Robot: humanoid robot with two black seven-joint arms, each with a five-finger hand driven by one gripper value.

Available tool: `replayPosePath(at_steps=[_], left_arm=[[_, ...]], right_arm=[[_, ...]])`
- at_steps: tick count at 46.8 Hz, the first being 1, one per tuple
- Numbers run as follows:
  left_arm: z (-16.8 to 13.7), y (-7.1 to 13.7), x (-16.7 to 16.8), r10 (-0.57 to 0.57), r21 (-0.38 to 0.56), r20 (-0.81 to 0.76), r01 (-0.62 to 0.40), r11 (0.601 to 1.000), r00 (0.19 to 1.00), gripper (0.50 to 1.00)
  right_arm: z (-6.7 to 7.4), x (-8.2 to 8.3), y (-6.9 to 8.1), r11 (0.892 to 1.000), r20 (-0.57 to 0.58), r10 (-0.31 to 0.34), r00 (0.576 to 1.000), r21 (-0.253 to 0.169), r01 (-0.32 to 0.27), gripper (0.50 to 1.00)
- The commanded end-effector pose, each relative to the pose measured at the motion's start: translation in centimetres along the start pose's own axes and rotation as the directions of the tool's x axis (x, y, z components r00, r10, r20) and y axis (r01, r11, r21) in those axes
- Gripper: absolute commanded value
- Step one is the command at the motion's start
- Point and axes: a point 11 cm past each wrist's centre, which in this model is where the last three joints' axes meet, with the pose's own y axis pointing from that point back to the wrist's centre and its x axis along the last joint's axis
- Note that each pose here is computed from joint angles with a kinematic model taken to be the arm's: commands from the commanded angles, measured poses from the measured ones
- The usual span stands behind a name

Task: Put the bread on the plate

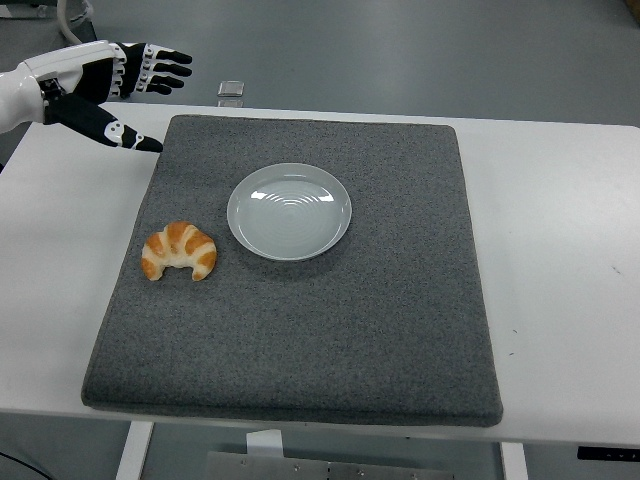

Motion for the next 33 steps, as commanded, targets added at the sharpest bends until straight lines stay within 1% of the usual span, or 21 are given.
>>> replayPosePath(at_steps=[1,6,10,20,22,27,33], left_arm=[[-0.8,1.1,-0.5,-0.037,0.046,0.077,0.033,0.998,0.996,0.990],[-2.1,1.8,-1.2,-0.084,0.103,0.152,0.069,0.992,0.985,0.988],[-2.7,2.4,-1.2,-0.095,0.131,0.186,0.071,0.989,0.978,0.988],[-5.1,2.6,-2.7,-0.116,0.178,0.277,0.067,0.982,0.954,0.988],[-5.3,2.5,-2.9,-0.111,0.175,0.286,0.062,0.983,0.952,0.988],[-5.7,1.1,-4.5,-0.118,0.140,0.280,0.081,0.987,0.953,0.988],[-5.7,0.0,-5.0,-0.080,0.110,0.305,0.049,0.993,0.949,0.988]], right_arm=[[0.0,0.0,0.0,1.000,0.000,0.001,1.000,0.000,-0.001,0.930],[0.0,0.0,0.0,1.000,0.000,-0.001,1.000,0.000,0.001,0.930],[0.0,0.0,0.0,1.000,0.000,-0.001,1.000,0.000,0.001,0.930],[0.0,0.0,0.0,1.000,-0.002,-0.001,1.000,-0.001,0.001,0.930],[0.0,0.0,0.0,1.000,-0.002,-0.001,1.000,-0.001,0.001,0.930],[0.0,0.0,0.0,1.000,-0.002,-0.001,1.000,-0.001,0.001,0.930],[0.0,0.0,0.0,1.000,-0.002,-0.001,1.000,-0.001,0.001,0.930]])
